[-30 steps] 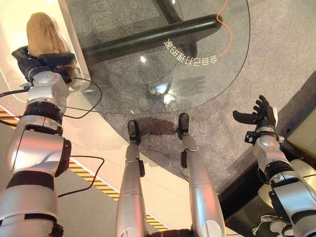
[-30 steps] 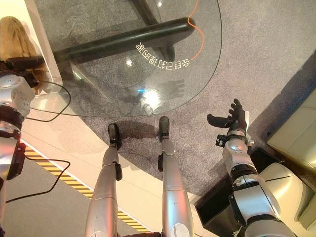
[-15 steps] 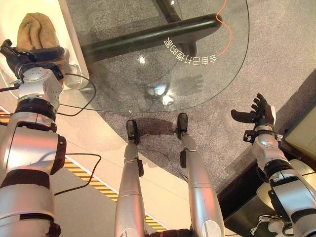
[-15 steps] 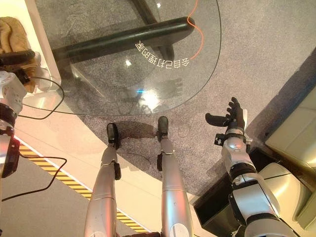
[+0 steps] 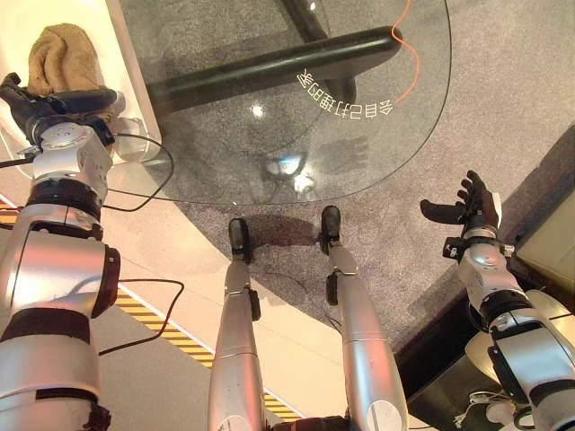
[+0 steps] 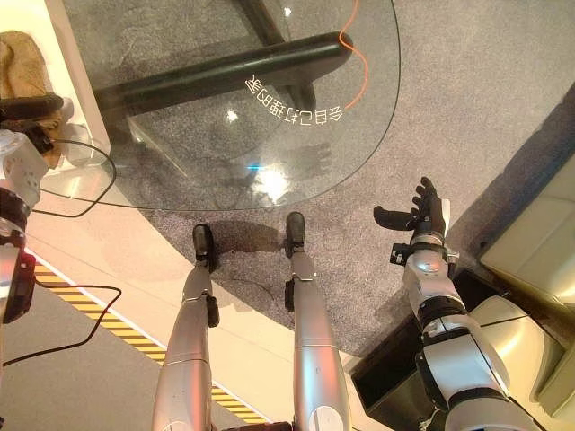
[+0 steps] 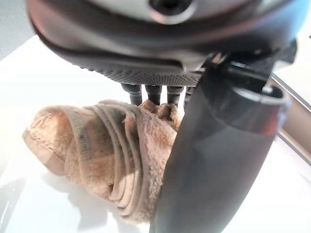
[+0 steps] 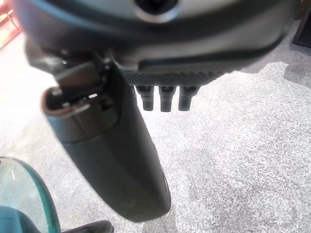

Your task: Wipe the table with a cloth and put it in the basket.

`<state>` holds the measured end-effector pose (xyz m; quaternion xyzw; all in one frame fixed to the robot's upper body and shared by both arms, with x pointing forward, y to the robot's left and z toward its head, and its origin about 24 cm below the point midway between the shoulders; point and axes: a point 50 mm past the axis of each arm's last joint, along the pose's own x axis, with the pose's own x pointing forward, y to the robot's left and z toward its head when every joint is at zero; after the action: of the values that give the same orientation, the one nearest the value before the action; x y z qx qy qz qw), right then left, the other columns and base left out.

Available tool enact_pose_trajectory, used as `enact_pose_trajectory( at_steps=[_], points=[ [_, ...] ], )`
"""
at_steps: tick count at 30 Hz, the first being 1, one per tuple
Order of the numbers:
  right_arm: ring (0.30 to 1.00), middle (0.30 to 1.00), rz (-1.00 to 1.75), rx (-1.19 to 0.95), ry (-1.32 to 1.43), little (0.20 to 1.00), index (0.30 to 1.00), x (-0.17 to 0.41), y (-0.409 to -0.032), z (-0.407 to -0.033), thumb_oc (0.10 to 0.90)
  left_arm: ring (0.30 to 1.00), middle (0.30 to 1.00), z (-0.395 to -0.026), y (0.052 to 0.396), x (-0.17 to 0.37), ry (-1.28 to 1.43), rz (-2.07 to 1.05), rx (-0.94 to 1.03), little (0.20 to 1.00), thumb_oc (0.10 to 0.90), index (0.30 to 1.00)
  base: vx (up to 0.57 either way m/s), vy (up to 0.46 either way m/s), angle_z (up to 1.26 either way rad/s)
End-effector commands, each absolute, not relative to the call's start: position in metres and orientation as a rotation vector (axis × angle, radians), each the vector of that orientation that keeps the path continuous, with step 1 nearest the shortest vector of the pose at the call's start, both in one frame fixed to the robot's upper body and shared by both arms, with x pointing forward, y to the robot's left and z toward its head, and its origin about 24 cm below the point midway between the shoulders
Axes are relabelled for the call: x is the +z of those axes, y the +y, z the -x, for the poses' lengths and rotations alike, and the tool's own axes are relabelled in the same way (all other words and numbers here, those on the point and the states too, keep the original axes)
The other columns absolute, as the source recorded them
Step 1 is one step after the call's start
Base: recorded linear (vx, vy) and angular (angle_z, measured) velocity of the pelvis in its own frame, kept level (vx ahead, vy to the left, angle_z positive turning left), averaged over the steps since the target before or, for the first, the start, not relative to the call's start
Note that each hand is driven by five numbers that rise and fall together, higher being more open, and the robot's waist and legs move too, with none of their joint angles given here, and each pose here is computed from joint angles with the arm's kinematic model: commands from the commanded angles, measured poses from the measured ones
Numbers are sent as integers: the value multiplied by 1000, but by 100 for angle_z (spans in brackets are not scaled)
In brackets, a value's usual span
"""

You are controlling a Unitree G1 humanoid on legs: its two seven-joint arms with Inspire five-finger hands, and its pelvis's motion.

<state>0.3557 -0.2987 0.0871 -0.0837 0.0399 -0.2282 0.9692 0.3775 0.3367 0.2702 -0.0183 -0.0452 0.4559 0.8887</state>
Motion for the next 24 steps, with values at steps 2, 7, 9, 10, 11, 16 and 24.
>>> enact_pose_trajectory(
  at_steps=[2, 7, 9, 10, 11, 16, 24],
  points=[
    [900, 900, 167, -524, 72, 900, 900, 79, -315, -342, 800, 900, 900, -348, 378, 287, -212, 65, 1115, 900, 800, 900, 0, 0, 0],
    [900, 900, 168, -533, 96, 900, 900, 72, -315, -338, 800, 900, 900, -345, 381, 282, -240, 64, 1135, 900, 800, 900, 0, 0, 0],
    [900, 900, 165, -539, 107, 900, 900, 68, -316, -336, 800, 900, 900, -344, 381, 282, -256, 60, 1139, 900, 800, 900, 0, 0, 0],
    [900, 900, 168, -540, 116, 900, 900, 65, -318, -334, 800, 900, 900, -343, 382, 282, -267, 59, 1148, 900, 800, 900, 0, 0, 0],
    [900, 900, 167, -542, 131, 900, 900, 60, -318, -331, 800, 900, 900, -343, 382, 282, -279, 57, 1148, 900, 800, 900, 0, 0, 0],
    [900, 900, 164, -559, 201, 900, 900, 38, -319, -317, 800, 900, 900, -338, 385, 275, -326, 55, 1143, 900, 800, 900, 0, 0, 0],
    [900, 900, 179, -568, 437, 900, 900, -26, -327, -262, 800, 900, 900, -334, 376, 189, -261, 10, 876, 900, 800, 900, 63, -39, 4]
  ],
)
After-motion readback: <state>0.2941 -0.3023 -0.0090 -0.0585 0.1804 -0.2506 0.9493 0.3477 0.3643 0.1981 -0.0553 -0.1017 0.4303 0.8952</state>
